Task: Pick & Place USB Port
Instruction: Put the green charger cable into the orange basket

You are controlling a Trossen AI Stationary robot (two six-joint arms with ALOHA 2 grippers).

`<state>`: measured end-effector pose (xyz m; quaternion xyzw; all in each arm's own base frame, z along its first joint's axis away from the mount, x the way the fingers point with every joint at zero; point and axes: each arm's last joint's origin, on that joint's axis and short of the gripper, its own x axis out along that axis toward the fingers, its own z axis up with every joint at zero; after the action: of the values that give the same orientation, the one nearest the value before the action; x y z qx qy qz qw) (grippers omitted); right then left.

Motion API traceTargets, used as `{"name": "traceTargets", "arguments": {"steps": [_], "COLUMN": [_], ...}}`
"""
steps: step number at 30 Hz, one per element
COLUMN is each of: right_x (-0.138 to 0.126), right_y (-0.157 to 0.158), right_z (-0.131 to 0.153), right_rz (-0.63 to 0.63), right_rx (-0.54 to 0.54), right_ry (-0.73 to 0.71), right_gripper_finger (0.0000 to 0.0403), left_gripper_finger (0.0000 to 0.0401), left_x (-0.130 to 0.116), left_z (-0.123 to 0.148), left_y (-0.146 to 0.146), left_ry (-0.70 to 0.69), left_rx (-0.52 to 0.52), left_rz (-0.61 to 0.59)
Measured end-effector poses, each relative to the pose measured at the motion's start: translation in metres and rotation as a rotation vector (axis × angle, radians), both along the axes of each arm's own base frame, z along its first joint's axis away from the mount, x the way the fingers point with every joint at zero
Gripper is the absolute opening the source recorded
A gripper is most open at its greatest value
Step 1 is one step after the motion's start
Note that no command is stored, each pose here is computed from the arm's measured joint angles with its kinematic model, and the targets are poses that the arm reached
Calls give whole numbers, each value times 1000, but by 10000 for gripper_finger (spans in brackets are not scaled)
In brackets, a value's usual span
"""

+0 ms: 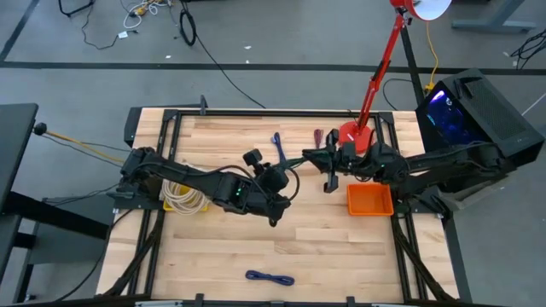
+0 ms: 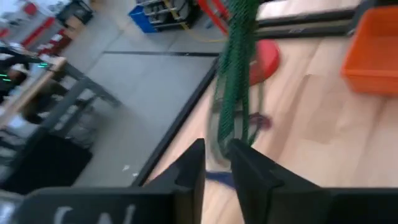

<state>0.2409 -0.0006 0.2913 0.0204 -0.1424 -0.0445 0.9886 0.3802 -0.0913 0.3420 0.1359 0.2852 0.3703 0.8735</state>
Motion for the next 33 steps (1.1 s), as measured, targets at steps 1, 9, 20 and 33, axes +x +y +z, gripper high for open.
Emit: {"name": "traceTargets", "arguments": {"steps": [1, 9, 20, 33], "right_x": [-3, -41, -116, -142], "right_y": [0, -2, 20, 29], "right_z": [1, 10, 3, -30], "right_rz": [-13, -72, -164, -216], "right_rx": [0, 49, 174, 250], "right_ry": [13, 173, 392, 668], "right_gripper_finger": [10, 10, 9, 9], "left_gripper_finger": [87, 138, 143, 144], "left_x": [-2, -24, -61, -66], "left_z": [0, 19, 15, 14], "left_y": [1, 8, 19, 21], "left_ry": [10, 5, 98, 114], "left_rx": [16, 78, 27, 28], "left_rz": [9, 78, 201, 227]}}
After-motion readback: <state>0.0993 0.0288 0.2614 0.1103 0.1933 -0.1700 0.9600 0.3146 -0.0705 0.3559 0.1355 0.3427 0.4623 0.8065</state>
